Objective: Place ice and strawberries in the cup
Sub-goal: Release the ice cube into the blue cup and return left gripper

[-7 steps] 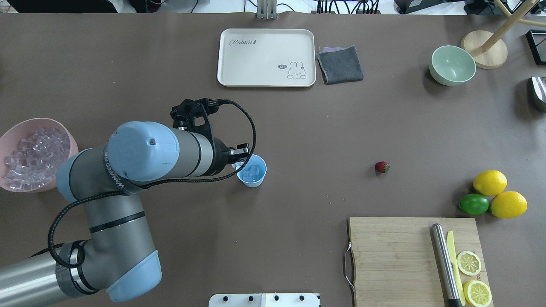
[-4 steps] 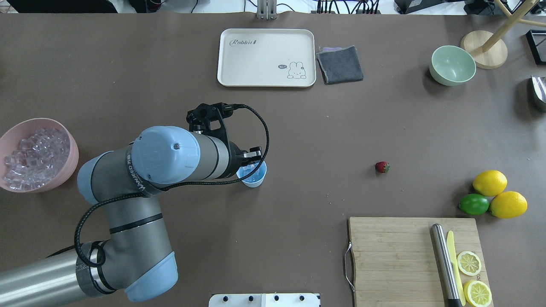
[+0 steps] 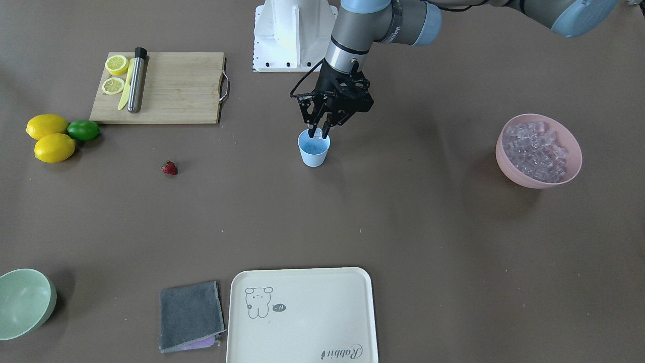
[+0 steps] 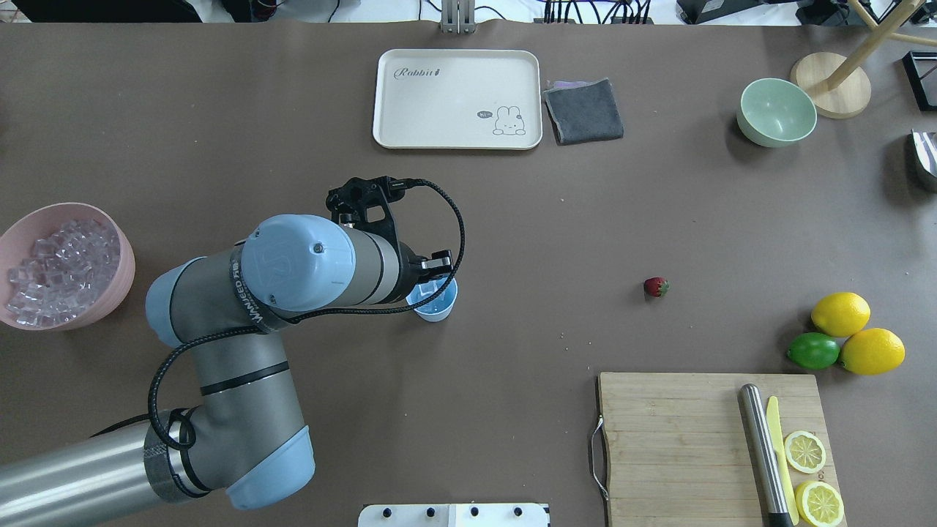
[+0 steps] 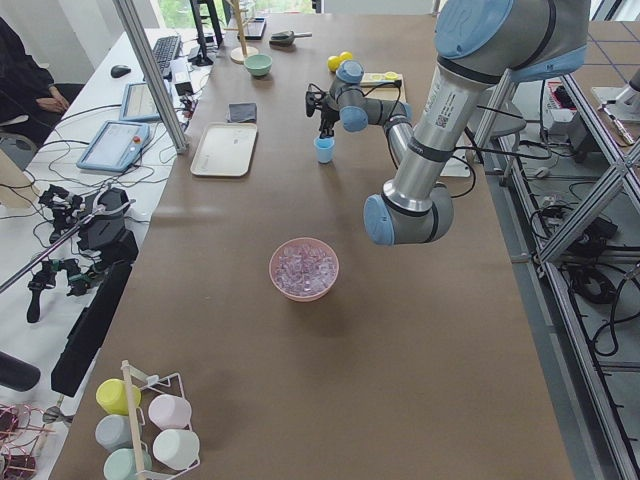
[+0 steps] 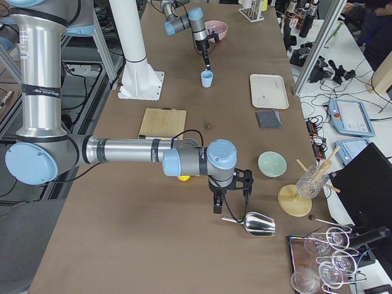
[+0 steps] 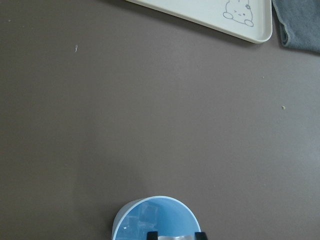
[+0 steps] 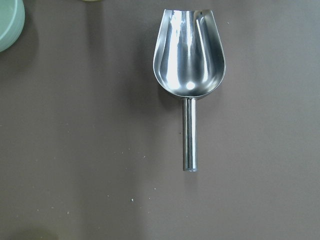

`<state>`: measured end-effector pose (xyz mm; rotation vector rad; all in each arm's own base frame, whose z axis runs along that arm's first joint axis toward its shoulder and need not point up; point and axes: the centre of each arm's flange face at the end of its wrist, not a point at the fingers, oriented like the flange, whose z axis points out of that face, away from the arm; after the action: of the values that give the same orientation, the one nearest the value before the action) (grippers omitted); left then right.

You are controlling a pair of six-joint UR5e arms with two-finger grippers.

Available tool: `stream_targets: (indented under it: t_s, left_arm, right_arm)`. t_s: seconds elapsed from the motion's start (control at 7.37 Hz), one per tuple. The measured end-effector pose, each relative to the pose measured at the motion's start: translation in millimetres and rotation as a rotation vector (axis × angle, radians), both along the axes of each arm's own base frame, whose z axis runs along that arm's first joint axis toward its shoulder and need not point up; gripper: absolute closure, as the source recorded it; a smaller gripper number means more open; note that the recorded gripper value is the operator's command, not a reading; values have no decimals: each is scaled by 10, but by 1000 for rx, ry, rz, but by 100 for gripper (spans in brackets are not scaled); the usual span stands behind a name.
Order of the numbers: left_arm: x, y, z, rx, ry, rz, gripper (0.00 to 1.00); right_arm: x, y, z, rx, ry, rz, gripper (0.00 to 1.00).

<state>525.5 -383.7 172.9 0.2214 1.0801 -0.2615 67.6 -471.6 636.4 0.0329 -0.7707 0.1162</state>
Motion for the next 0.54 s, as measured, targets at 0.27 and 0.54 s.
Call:
stream_targets:
  t_s: [0.27, 0.54]
  left_arm:
    - [-11, 9, -11, 6, 1, 4, 2]
    - [-192, -47, -89, 36, -27, 9, 2]
  right_arm:
    - [0, 0, -3, 1, 0, 0, 0]
    - [3, -13, -78, 13, 0, 5, 0]
